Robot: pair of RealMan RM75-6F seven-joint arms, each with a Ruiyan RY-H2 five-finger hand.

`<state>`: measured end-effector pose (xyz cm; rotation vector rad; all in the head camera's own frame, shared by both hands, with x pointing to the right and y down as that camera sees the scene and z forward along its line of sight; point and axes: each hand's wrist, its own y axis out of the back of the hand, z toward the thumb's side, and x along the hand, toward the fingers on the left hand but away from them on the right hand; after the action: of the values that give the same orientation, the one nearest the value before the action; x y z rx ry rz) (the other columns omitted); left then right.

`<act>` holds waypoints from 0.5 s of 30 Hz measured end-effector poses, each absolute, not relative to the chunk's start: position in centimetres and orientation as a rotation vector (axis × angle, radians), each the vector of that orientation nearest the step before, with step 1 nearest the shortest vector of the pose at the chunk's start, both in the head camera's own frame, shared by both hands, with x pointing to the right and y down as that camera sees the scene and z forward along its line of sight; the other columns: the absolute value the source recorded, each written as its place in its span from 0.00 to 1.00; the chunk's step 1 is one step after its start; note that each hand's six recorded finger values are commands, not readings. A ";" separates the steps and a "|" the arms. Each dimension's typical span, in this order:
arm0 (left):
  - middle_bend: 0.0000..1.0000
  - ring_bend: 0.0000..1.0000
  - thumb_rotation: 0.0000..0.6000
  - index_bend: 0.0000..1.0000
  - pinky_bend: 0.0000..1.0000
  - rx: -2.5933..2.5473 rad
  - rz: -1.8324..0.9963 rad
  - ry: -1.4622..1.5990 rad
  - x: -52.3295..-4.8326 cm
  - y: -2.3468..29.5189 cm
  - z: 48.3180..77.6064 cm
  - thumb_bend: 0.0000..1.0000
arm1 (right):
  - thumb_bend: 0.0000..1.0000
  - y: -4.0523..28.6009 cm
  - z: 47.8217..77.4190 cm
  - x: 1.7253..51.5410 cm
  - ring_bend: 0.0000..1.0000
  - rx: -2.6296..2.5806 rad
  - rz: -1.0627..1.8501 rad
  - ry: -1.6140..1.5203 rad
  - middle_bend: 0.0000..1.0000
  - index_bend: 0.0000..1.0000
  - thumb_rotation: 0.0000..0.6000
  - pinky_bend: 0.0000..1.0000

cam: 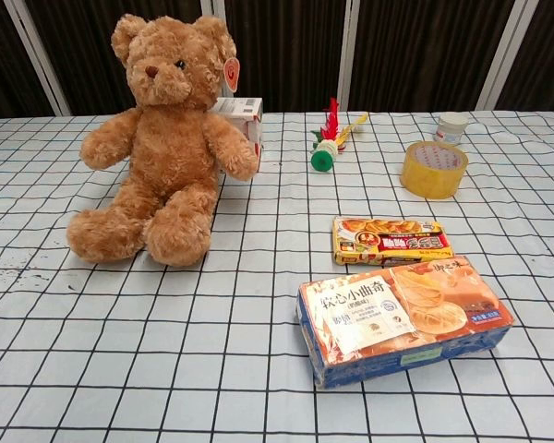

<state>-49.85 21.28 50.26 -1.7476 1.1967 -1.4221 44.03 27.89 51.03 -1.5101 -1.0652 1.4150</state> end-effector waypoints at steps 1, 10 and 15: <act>0.01 0.00 1.00 0.12 0.00 -1.748 -1.423 1.195 -49.8 21.3 50.3 0.40 | 0.42 27.9 51.0 44.0 0.19 -1.510 1.415 -1.065 0.11 0.03 1.00 0.04; 0.01 0.00 1.00 0.12 0.00 -1.754 -1.417 1.181 -49.4 21.3 50.4 0.40 | 0.42 28.1 50.9 44.3 0.19 -1.503 1.422 -1.061 0.11 0.03 1.00 0.04; 0.01 0.00 1.00 0.11 0.00 -1.758 -1.409 1.179 -49.2 21.2 50.4 0.40 | 0.42 28.0 50.6 44.3 0.19 -1.498 1.412 -1.079 0.11 0.03 1.00 0.04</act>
<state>-49.15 21.17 50.39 -1.7584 1.1785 -1.4091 44.28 28.02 50.56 -1.4978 -1.0789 1.4122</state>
